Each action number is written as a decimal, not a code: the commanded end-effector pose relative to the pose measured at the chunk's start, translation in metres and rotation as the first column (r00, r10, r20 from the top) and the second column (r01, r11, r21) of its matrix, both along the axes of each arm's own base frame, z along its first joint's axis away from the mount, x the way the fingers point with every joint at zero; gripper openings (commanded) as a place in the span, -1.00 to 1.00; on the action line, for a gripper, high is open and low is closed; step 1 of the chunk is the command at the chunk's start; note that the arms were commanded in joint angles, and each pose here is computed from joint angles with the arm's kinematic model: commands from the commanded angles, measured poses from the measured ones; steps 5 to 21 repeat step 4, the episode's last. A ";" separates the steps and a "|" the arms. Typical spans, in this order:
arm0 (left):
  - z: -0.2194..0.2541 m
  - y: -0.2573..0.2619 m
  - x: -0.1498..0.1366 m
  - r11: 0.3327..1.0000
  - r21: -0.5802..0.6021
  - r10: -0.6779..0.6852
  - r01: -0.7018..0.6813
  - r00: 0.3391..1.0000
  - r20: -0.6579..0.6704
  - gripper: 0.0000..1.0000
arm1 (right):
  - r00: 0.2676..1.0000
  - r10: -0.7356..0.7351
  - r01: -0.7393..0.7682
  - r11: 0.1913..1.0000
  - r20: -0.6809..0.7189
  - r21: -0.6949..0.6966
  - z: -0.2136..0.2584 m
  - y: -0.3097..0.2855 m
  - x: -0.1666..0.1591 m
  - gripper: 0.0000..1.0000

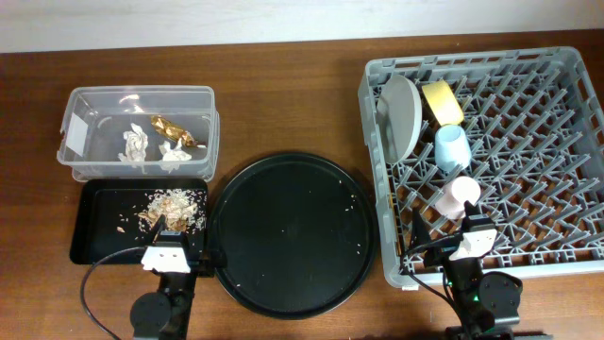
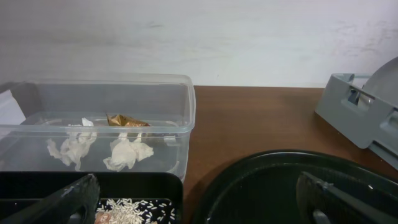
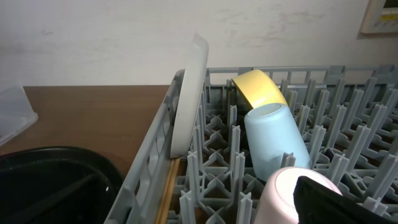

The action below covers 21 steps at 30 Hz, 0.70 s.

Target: Sort waste into correct bins and load items into the dishwasher rack

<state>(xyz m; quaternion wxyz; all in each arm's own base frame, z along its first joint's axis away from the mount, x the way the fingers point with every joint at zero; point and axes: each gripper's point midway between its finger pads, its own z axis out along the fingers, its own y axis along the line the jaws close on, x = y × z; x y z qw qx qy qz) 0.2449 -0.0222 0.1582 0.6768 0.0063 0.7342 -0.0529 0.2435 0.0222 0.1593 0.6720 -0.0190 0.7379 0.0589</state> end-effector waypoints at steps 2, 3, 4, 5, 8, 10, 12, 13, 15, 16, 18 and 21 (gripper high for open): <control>-0.002 0.001 0.000 1.000 0.020 0.008 -0.008 1.000 0.001 0.98 | 1.000 -0.002 0.002 1.000 -0.002 0.002 -0.002 -0.001 0.000 0.97; -0.002 0.001 0.000 1.000 0.020 0.008 -0.008 1.000 0.001 0.98 | 1.000 -0.002 0.002 1.000 -0.002 0.002 -0.002 -0.001 0.000 0.97; -0.002 0.001 0.000 1.000 0.020 0.008 -0.008 1.000 0.001 0.98 | 1.000 -0.002 0.002 1.000 -0.002 0.002 -0.002 -0.001 0.000 0.97; -0.002 0.001 0.000 1.000 0.020 0.008 -0.008 1.000 0.001 0.98 | 1.000 -0.002 0.002 1.000 -0.002 0.002 -0.002 -0.001 0.000 0.97; -0.002 0.001 0.000 1.000 0.020 0.008 -0.008 1.000 0.001 0.98 | 1.000 -0.002 0.002 1.000 -0.002 0.002 -0.002 -0.001 0.000 0.97; -0.002 0.001 0.000 1.000 0.020 0.008 -0.008 1.000 0.001 0.98 | 1.000 -0.002 0.002 1.000 -0.002 0.002 -0.002 -0.001 0.000 0.97; -0.002 0.001 0.000 1.000 0.020 0.008 -0.008 1.000 0.001 0.98 | 1.000 -0.002 0.002 1.000 -0.002 0.002 -0.002 -0.001 0.000 0.97; -0.002 0.001 0.000 1.000 0.020 0.008 -0.008 1.000 0.001 0.98 | 1.000 -0.002 0.002 1.000 -0.002 0.002 -0.002 -0.001 0.000 0.97; -0.002 0.001 0.000 1.000 0.020 0.008 -0.008 1.000 0.001 0.98 | 1.000 -0.002 0.002 1.000 -0.002 0.002 -0.002 -0.001 0.000 0.97; -0.002 0.001 0.000 1.000 0.020 0.008 -0.008 1.000 0.001 0.98 | 1.000 -0.002 0.002 1.000 -0.002 0.002 -0.002 -0.001 0.000 0.97; -0.002 0.001 0.000 1.000 0.020 0.008 -0.008 1.000 0.001 0.98 | 1.000 -0.002 0.002 1.000 -0.002 0.002 -0.002 -0.001 0.000 0.97; -0.002 0.001 0.000 1.000 0.020 0.008 -0.008 1.000 0.001 0.98 | 1.000 -0.002 0.002 1.000 -0.002 0.002 -0.002 -0.001 0.000 0.97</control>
